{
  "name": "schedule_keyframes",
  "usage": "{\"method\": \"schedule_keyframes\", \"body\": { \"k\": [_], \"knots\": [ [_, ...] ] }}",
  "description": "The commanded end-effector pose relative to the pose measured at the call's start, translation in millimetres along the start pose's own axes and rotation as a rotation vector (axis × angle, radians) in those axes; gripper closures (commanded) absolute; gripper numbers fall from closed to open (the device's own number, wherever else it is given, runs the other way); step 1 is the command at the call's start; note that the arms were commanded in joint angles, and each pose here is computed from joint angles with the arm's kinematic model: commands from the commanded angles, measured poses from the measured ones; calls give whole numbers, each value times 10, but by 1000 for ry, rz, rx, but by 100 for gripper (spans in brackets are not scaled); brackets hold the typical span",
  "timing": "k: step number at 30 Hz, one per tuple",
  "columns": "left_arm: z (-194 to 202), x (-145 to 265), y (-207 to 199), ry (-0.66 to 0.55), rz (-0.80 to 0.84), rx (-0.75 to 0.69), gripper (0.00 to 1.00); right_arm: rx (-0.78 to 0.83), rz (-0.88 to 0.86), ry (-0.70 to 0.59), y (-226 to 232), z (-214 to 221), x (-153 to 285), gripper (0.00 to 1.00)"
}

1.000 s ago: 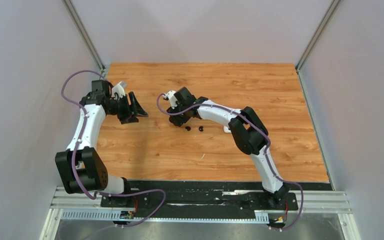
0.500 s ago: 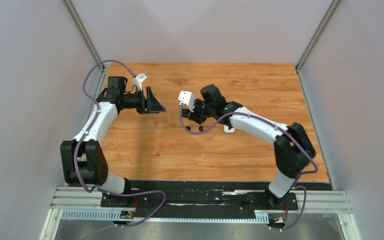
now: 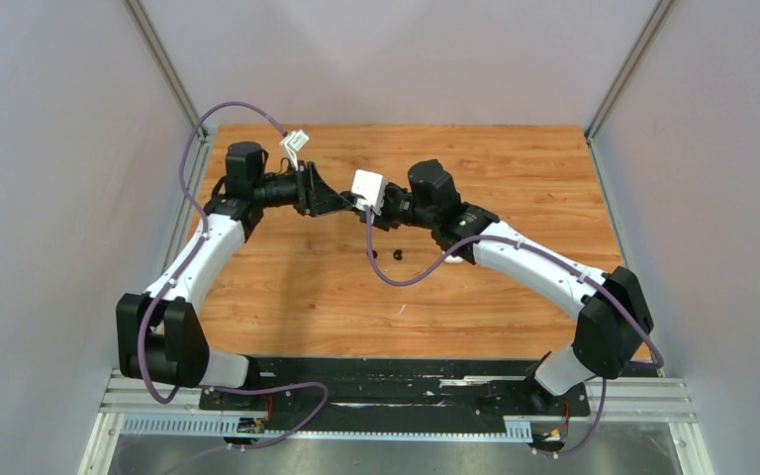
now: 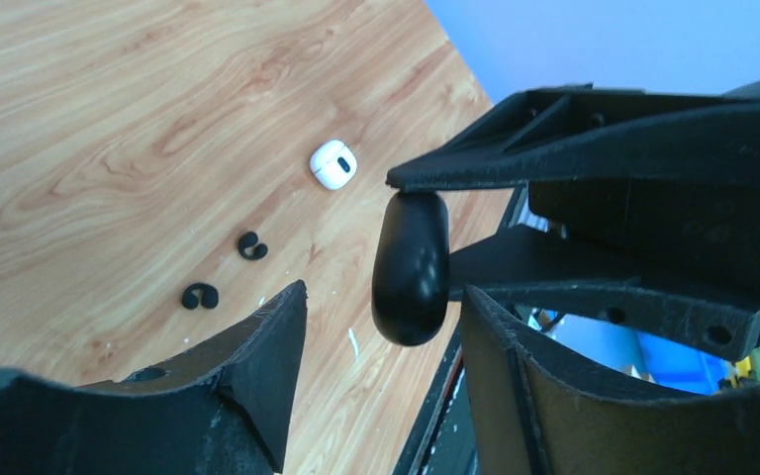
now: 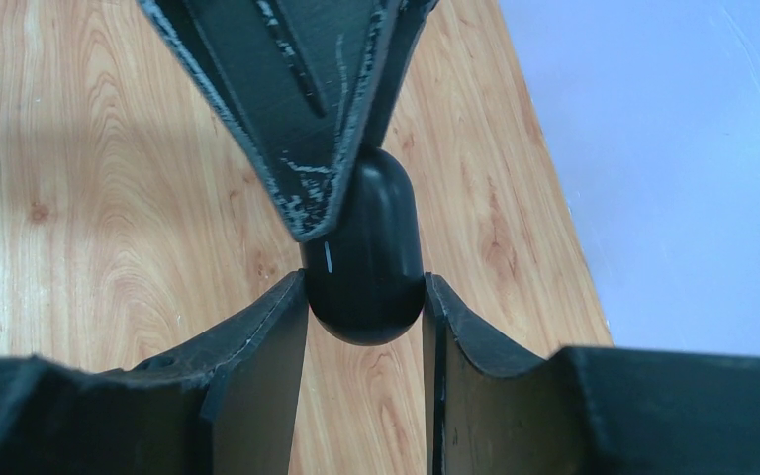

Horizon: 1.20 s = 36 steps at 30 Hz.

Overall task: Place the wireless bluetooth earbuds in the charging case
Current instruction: Pick up the charging case at the center of the board.

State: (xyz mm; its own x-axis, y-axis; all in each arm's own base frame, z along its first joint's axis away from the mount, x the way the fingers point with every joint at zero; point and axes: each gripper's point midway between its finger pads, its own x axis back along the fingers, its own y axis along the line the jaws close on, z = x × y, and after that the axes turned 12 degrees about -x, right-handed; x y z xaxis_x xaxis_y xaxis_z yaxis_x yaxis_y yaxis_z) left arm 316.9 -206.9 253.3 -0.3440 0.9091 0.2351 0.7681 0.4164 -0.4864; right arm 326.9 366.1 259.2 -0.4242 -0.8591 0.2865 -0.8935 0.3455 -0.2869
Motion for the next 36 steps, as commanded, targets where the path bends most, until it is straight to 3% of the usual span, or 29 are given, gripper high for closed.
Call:
{"method": "schedule_keyframes", "body": {
  "k": [1, 7, 14, 24, 30, 32, 33, 34, 36],
  "knots": [
    [-276, 1, -81, -89, 6, -22, 38, 17, 6, -57, -8, -155, -37, 100],
    [-308, -35, -107, -87, 50, -26, 56, -12, 6, -57, -11, -161, -74, 100],
    [-325, -66, -144, -69, 83, -27, 49, -75, 68, -81, -127, -231, -106, 100],
    [-257, -111, -148, -34, 111, 5, 52, -77, 106, -107, -208, -303, -86, 100],
    [-259, -139, -184, -32, 140, -1, 72, -86, 105, -110, -204, -309, -89, 100],
    [-240, -143, -204, -26, 154, 0, 83, -97, 100, -106, -195, -293, -98, 87],
    [-268, -142, -222, -35, 167, -22, 91, -116, 87, -103, -179, -291, -96, 70],
    [-278, -140, -230, -37, 172, -30, 96, -138, 47, -97, -142, -291, -81, 60],
    [-281, -131, -255, -34, 189, -60, 100, -251, -96, -36, -4, -222, 47, 49]
  ]
}}
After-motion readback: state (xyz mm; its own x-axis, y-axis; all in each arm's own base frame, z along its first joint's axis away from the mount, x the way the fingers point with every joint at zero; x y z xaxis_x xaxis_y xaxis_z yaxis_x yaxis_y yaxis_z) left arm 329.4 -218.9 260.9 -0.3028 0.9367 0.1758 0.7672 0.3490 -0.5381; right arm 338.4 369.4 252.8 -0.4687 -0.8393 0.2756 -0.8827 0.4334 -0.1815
